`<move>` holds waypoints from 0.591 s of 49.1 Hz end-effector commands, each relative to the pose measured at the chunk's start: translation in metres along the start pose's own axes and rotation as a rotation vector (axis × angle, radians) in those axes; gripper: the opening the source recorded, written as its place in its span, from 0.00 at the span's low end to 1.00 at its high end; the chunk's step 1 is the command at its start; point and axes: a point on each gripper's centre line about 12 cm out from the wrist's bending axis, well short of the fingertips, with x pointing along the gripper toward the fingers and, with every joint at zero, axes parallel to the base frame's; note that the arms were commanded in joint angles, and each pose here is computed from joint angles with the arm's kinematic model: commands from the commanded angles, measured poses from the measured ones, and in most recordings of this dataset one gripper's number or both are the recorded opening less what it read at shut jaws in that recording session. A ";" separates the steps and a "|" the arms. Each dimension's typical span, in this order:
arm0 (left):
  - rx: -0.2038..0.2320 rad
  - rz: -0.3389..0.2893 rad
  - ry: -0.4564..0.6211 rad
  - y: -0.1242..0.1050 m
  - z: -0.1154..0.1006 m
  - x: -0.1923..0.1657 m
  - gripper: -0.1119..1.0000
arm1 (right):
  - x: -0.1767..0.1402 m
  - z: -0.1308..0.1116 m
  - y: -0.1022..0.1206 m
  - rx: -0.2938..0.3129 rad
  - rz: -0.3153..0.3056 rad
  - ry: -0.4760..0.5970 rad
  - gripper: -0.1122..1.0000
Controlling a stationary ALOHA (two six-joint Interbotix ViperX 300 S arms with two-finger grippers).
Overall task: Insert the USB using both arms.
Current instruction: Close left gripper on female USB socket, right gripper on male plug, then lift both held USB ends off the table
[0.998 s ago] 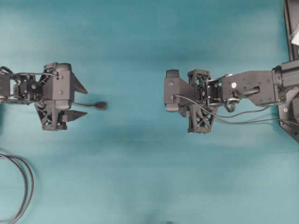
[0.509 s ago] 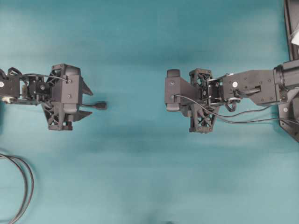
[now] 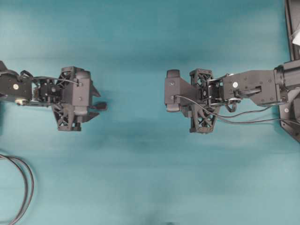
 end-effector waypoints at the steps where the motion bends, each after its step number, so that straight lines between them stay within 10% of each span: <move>1: 0.011 0.007 -0.021 0.003 0.009 0.002 0.76 | -0.007 0.008 0.001 -0.007 0.000 -0.029 0.28; 29: 0.018 -0.034 0.159 -0.004 -0.015 0.007 0.63 | -0.010 0.012 0.005 -0.022 0.005 -0.043 0.28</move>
